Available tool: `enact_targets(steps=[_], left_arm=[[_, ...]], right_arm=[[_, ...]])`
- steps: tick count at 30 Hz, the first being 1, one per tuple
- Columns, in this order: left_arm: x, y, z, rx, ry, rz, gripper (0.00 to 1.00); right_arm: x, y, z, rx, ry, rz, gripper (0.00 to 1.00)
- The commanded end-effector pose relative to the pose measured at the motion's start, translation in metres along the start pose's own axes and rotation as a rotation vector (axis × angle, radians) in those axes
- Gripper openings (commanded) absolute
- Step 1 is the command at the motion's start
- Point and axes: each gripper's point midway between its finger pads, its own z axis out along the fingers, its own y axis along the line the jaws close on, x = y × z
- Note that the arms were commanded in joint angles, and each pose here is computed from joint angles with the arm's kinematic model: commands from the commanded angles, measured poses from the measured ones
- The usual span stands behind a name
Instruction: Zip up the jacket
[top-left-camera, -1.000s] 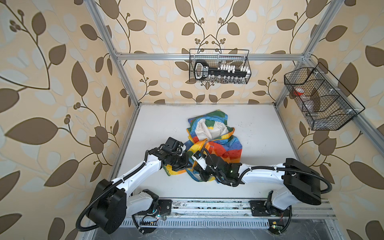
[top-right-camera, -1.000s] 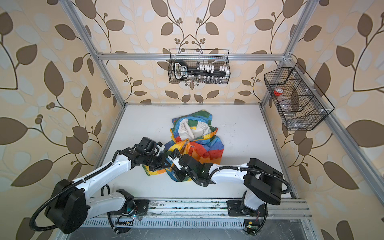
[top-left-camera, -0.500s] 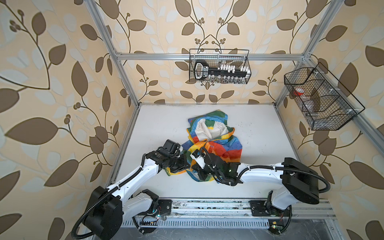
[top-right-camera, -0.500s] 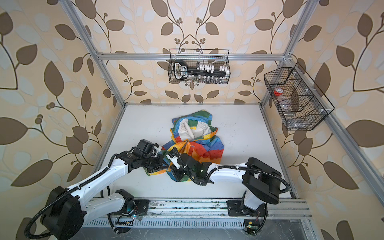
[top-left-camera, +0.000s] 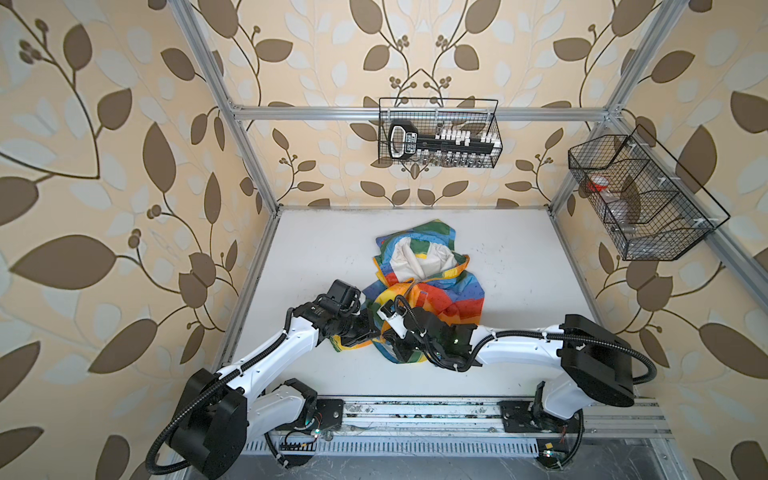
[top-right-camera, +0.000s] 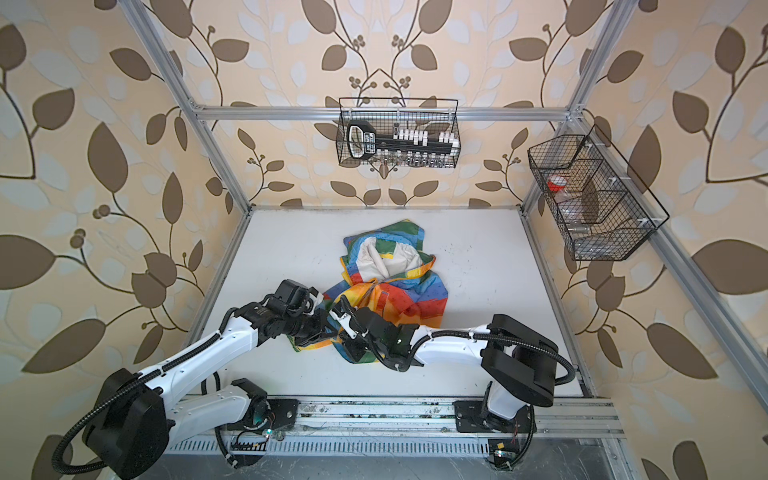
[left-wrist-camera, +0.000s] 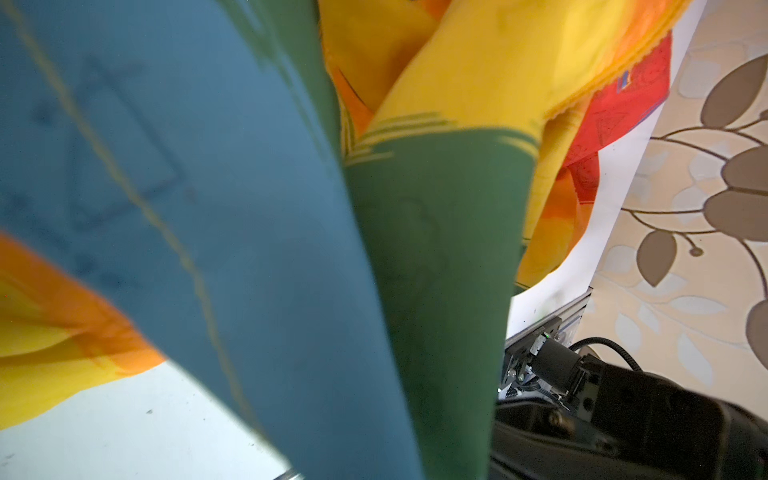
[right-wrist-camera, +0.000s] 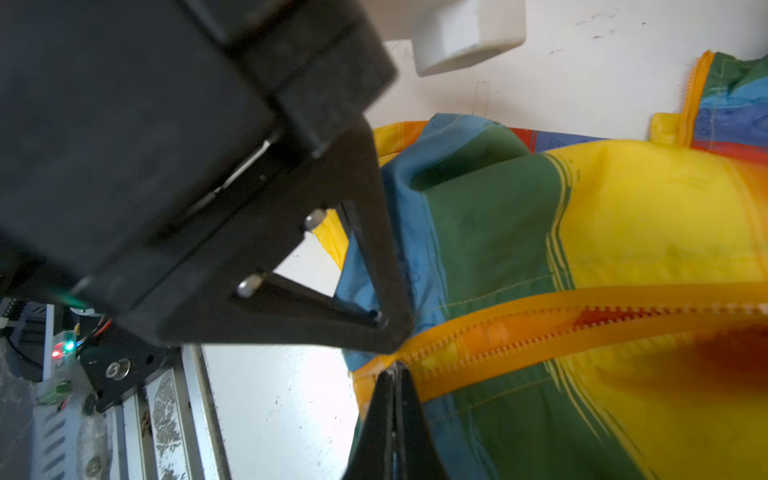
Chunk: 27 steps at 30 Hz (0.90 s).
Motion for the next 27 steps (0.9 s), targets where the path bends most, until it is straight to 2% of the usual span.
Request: enact_targets(steps=[1,7,12,18,27], left_arm=[[-0.003,0.010,0.000,-0.051,-0.020,-0.032,0.06],[-0.010,0.013,-0.005,-0.087,-0.066,-0.048,0.39],[-0.016,0.018,-0.017,-0.120,-0.136,-0.072,0.52],[-0.011,0.024,-0.022,-0.024,-0.233,-0.196,0.56],[-0.013,0.027,-0.023,0.196,-0.353,-0.399,0.56]], right_arm=[[-0.003,0.006,0.005,-0.002,0.004,-0.035,0.00],[0.000,0.007,0.010,-0.007,0.020,-0.036,0.00],[-0.003,0.007,0.013,-0.004,0.015,-0.039,0.00],[-0.010,0.005,0.011,-0.014,-0.001,-0.015,0.00],[-0.019,0.007,0.007,-0.042,-0.029,0.018,0.00]])
